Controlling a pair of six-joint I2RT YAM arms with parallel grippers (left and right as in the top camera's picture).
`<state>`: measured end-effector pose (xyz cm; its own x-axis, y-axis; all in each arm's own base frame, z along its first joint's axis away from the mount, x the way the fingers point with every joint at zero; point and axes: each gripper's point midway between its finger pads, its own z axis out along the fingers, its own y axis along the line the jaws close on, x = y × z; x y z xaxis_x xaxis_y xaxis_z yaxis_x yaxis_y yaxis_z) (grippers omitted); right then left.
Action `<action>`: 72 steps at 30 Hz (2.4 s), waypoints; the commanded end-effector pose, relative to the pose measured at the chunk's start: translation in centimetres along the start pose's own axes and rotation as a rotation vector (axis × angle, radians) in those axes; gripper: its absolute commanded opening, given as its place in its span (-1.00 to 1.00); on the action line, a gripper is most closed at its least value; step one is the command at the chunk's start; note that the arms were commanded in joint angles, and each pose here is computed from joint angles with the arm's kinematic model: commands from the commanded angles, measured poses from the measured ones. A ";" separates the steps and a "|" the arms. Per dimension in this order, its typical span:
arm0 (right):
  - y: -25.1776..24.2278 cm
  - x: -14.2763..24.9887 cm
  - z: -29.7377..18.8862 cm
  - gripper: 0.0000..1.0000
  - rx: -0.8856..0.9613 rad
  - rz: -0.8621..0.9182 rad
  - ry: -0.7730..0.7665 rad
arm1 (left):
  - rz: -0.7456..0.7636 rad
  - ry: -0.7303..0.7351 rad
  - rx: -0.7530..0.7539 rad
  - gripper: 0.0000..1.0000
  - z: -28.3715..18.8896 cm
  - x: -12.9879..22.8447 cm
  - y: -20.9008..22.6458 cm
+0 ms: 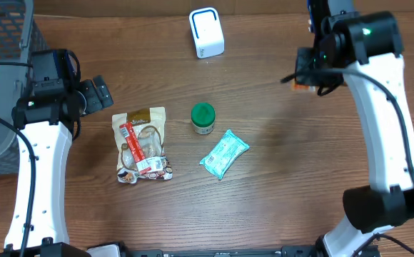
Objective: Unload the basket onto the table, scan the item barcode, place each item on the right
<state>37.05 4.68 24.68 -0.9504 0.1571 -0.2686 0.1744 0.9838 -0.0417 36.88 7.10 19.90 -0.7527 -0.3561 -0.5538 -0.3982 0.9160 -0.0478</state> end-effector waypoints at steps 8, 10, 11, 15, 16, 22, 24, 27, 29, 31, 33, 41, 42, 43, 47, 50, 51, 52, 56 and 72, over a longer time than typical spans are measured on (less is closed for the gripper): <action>-5.7 5.1 15.0 -0.93 0.017 0.238 0.228 | 0.011 -0.023 -0.001 1.00 -0.5 -0.7 0.1; -6.4 6.0 16.9 -0.92 0.005 0.269 0.237 | 0.011 -0.023 -0.001 0.99 -0.5 -0.7 0.1; -6.7 6.3 17.6 -0.93 0.003 0.281 0.236 | 0.011 -0.023 -0.001 1.00 -0.5 -0.7 0.1; -7.9 7.0 19.4 -0.73 0.006 0.315 0.228 | 0.011 -0.023 -0.001 0.99 -0.5 -0.7 0.1; -8.0 7.0 19.5 -0.31 0.007 0.319 0.225 | 0.011 -0.023 -0.001 1.00 -0.5 -0.7 0.1; -8.7 5.4 17.6 0.25 0.010 0.336 0.203 | 0.011 -0.023 -0.001 0.99 -0.5 -0.7 0.1; -8.3 4.0 16.0 0.30 -0.011 0.353 0.183 | 0.011 -0.023 -0.001 0.99 -0.5 -0.7 0.1; -4.9 2.6 13.1 0.28 -0.156 0.376 0.193 | 0.011 -0.023 -0.001 1.00 -0.5 -0.7 0.1; -0.7 2.9 11.7 0.27 -0.304 0.357 0.239 | 0.011 -0.023 -0.001 1.00 -0.5 -0.7 0.1; 2.3 3.7 11.2 0.12 -0.380 0.310 0.276 | 0.011 -0.023 -0.001 1.00 -0.5 -0.7 0.1; 4.3 4.7 11.1 0.07 -0.383 0.302 0.306 | 0.011 -0.023 -0.001 0.99 -0.5 -0.7 0.1; 11.5 11.2 12.6 -0.07 -0.339 0.274 0.422 | 0.011 -0.023 -0.001 0.99 -0.5 -0.7 0.1; 12.1 11.8 13.0 -0.07 -0.335 0.268 0.427 | 0.011 -0.023 -0.001 1.00 -0.5 -0.7 0.1; 12.6 12.3 13.3 -0.07 -0.333 0.260 0.428 | 0.011 -0.023 -0.001 0.99 -0.5 -0.7 0.1; 13.5 14.3 14.8 -0.10 -0.269 0.258 0.406 | 0.011 -0.023 -0.001 1.00 -0.5 -0.7 0.1; 13.3 15.1 16.0 -0.14 -0.207 0.281 0.375 | 0.011 -0.023 -0.001 1.00 -0.5 -0.7 0.1; 13.2 15.2 16.3 -0.15 -0.196 0.287 0.362 | 0.011 -0.023 -0.001 0.99 -0.5 -0.7 0.1; 13.3 15.1 16.6 -0.16 -0.195 0.283 0.349 | 0.011 -0.023 -0.001 1.00 -0.5 -0.7 0.1; 13.5 14.9 17.4 -0.23 -0.210 0.284 0.323 | 0.011 -0.023 -0.001 0.99 -0.5 -0.7 0.1; 15.8 18.4 16.7 -0.49 -0.276 0.243 0.449 | 0.011 -0.023 -0.001 1.00 -0.5 -0.7 0.1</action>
<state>28.20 20.16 2.72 -0.9176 0.3721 0.1398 0.3950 0.8927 0.2168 36.88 7.10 19.92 -0.7524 -0.3561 -0.5541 -0.3982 0.9160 -0.0479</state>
